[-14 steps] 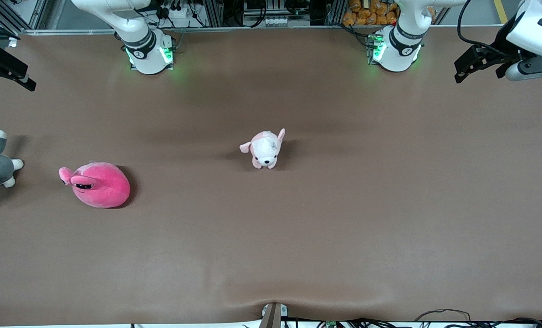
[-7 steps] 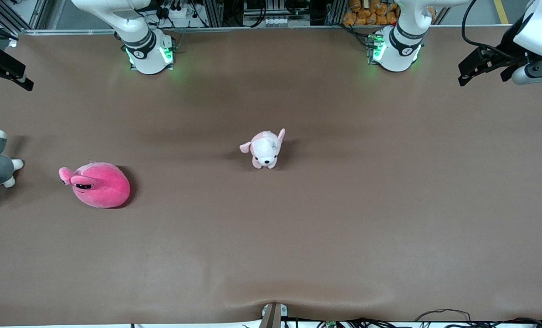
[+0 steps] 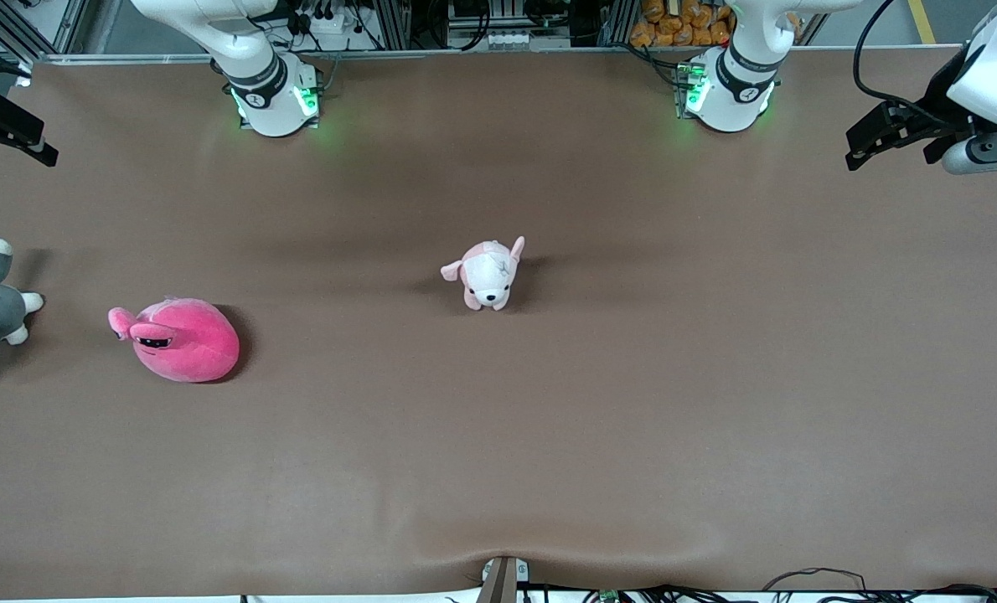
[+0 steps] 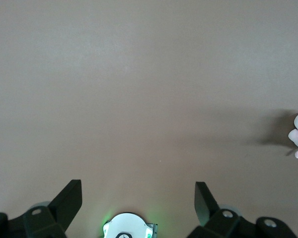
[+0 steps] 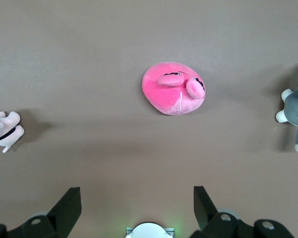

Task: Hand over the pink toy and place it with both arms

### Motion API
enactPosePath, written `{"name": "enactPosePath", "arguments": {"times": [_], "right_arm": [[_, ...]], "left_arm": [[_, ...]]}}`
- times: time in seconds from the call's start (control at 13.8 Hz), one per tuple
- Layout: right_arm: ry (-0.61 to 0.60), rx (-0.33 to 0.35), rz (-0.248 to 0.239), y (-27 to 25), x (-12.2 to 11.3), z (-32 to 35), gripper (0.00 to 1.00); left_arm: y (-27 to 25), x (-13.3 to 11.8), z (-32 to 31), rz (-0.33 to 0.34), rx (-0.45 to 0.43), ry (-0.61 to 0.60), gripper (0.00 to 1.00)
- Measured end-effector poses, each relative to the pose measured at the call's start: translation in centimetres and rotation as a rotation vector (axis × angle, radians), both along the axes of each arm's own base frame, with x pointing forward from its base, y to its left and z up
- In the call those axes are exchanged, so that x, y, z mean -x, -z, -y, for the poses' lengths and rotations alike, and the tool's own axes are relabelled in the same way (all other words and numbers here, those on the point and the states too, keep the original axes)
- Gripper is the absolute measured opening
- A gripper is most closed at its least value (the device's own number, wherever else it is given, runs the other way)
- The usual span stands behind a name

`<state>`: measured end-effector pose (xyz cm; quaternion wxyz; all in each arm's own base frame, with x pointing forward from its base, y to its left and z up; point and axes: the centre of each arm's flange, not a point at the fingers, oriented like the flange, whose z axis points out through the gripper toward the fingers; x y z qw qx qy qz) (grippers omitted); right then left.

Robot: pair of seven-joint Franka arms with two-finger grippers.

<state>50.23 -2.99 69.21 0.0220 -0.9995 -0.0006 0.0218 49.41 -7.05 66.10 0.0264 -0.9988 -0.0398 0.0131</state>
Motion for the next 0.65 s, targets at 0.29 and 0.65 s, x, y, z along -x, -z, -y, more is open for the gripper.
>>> {"name": "enactPosePath", "arguments": {"times": [0.29, 0.65], "right_arm": [[-0.002, 0.000, -0.001, 0.02, 0.00, -0.10, 1.00], [-0.002, 0.000, -0.002, 0.02, 0.00, -0.11, 1.00]], "left_arm": [[-0.07, 0.08, 0.38, -0.001, -0.002, 0.008, 1.00], [-0.17, 0.10, 0.43, -0.003, 0.000, 0.080, 1.00]]}}
